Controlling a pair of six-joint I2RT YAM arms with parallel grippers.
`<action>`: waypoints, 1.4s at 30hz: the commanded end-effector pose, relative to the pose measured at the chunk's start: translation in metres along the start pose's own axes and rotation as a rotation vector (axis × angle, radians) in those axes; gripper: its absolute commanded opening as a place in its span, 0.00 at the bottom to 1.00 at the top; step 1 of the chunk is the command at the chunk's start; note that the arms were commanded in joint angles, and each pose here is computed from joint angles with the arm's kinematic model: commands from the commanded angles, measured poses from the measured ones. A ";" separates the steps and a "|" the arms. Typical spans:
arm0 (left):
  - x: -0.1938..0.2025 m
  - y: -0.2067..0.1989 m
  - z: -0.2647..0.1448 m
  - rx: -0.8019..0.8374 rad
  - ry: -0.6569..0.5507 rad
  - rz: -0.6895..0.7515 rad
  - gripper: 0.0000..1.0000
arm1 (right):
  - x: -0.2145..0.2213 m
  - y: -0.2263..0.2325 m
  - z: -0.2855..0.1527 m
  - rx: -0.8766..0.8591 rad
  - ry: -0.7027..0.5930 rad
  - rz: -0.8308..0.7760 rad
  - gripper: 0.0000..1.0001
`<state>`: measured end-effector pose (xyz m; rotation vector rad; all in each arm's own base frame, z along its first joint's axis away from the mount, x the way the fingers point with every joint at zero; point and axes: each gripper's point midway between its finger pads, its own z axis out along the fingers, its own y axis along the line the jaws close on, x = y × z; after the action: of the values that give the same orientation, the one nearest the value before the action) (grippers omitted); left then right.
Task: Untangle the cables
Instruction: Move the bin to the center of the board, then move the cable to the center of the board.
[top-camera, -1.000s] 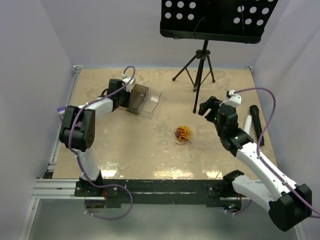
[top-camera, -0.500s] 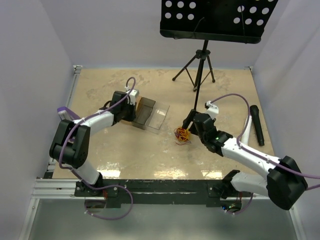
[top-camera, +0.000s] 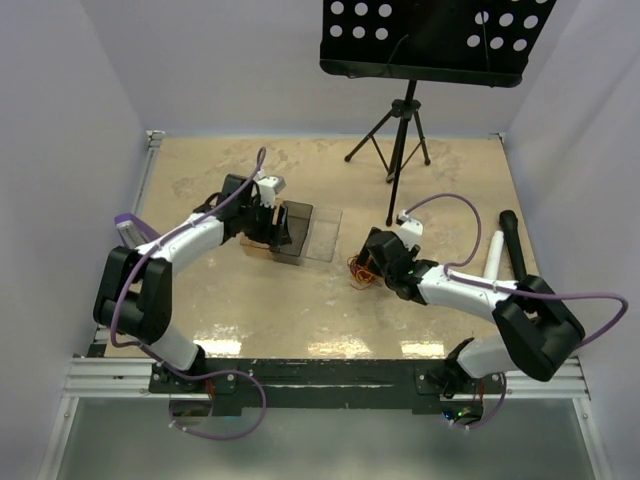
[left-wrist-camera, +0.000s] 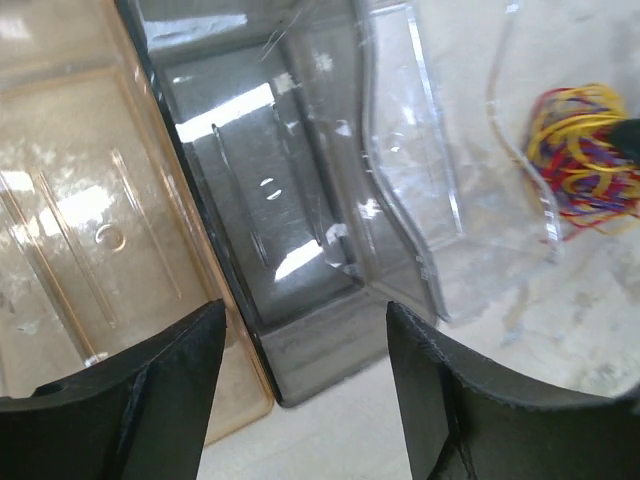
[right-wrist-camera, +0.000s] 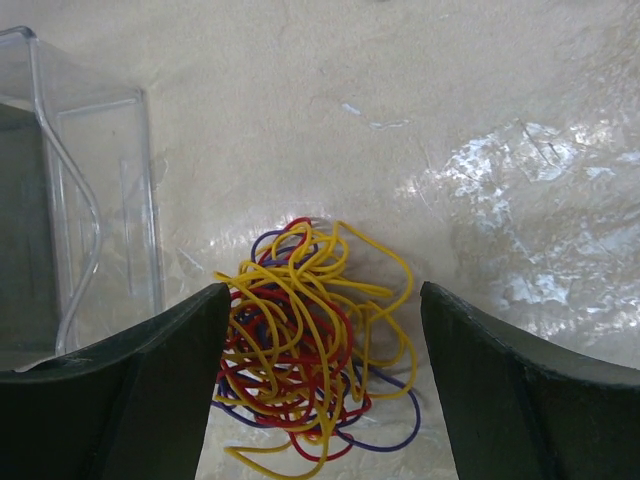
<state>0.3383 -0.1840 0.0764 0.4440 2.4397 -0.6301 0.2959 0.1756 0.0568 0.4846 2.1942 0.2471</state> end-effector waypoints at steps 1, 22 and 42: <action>-0.052 -0.029 -0.051 0.121 -0.116 0.098 0.71 | -0.017 0.028 0.007 -0.051 -0.058 0.069 0.80; -0.019 0.144 -0.076 -0.525 -0.108 0.207 0.69 | 0.107 0.076 -0.061 -0.203 0.178 0.043 0.73; 0.003 0.086 -0.051 -0.438 -0.036 0.405 0.70 | 0.024 0.108 -0.101 -0.233 -0.003 0.056 0.80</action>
<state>0.3446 -0.0879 0.0602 0.7055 2.3280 0.0362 0.2110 0.3024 0.1045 0.3637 2.2193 0.6069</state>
